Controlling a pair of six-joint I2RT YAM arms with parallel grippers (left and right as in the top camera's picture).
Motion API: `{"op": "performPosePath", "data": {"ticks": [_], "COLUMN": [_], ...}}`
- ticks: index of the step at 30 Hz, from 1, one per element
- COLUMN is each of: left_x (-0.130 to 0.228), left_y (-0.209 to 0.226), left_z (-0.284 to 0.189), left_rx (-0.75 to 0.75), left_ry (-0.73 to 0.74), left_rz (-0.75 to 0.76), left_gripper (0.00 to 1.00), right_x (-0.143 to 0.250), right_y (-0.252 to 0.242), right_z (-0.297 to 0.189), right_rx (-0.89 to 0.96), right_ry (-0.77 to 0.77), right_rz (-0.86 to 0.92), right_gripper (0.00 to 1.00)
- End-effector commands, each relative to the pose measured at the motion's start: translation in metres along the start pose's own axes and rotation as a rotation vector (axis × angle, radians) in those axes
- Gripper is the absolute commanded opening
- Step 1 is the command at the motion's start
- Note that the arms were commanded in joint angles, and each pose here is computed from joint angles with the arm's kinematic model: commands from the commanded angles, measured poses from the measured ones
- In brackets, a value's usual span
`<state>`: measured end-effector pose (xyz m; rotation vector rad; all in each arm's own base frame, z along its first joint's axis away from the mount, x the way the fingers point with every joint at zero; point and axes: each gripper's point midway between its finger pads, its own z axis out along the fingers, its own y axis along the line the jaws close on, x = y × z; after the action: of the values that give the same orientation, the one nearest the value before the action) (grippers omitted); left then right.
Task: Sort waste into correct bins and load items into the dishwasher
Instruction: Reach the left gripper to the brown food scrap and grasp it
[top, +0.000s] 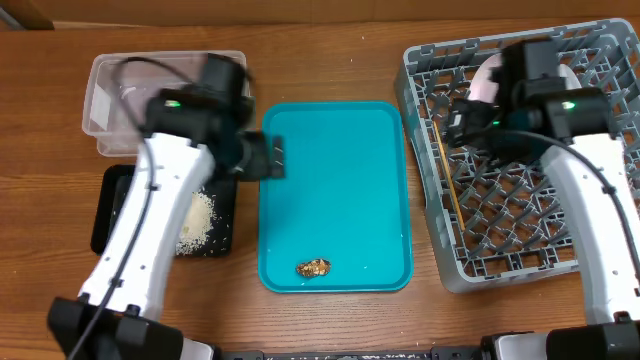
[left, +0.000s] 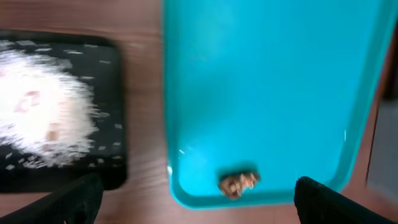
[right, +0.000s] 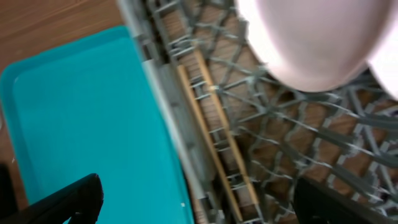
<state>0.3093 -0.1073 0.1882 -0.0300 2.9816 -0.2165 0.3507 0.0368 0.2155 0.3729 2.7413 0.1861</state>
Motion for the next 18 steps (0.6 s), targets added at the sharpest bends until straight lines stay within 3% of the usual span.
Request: {"op": "performPosePath", "data": {"ticks": [1,8,18], "left_x": [0.023,0.080,0.145], "left_y": [-0.029,-0.056,-0.046], "left_z": [0.021,0.072,0.129], "left_rx": [-0.006,-0.109,-0.252], "left_ry": [0.106,0.363,0.671], "left_rz": [0.187,0.351,0.417], "left_gripper": [1.00,1.00,1.00], "right_x": [-0.003,-0.004,-0.004], "right_y": [-0.019,-0.037,-0.037], "right_z": [-0.001,-0.003,-0.003], "right_rx": [0.015,0.038,0.038], "right_ry": [0.006,0.014,0.015], "right_rz": [0.052,0.101,0.101], "right_gripper": [1.00,1.00,1.00]}}
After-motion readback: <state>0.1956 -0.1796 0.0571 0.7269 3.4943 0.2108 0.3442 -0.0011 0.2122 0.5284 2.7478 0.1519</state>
